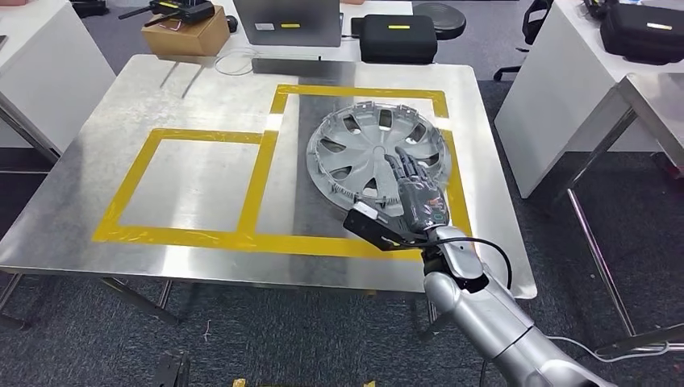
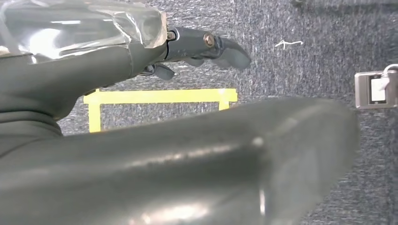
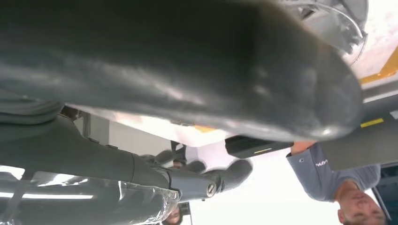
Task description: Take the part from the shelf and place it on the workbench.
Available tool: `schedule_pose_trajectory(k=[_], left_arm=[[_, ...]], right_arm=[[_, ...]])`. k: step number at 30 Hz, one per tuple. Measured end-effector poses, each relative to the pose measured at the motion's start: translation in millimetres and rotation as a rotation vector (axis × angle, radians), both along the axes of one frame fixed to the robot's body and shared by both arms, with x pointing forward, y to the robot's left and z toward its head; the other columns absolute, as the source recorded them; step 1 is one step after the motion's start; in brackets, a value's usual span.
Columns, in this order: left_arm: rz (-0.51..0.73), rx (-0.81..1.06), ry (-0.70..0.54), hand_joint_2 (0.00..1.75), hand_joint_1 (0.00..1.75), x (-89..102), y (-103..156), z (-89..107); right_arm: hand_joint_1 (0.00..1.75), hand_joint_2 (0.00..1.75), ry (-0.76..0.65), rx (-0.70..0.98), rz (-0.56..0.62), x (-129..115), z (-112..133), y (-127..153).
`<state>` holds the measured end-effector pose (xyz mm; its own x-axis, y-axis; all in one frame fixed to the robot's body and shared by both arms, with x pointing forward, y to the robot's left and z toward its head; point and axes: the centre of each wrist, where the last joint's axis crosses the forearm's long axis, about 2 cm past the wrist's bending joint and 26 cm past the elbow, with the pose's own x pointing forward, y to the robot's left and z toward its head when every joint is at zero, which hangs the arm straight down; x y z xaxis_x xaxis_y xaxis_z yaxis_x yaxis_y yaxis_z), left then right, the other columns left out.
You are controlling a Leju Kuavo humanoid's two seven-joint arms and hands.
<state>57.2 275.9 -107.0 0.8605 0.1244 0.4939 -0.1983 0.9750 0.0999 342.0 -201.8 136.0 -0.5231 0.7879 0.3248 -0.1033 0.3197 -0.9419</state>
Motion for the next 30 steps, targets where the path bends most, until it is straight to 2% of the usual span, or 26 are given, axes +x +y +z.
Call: schedule_pose_trajectory(k=[21, 30], left_arm=[[0.055, 0.001, -0.001, 0.0, 0.0, 4.3, 1.7, 0.5], [0.044, -0.011, 0.0, 0.0, 0.0, 4.4, 0.6, 0.5]], right_arm=[[0.0, 0.0, 0.046, 0.004, 0.036, 4.0, 4.6, 12.6], [0.0, 0.0, 0.077, 0.05, -0.008, 1.8, -4.7, 6.7]])
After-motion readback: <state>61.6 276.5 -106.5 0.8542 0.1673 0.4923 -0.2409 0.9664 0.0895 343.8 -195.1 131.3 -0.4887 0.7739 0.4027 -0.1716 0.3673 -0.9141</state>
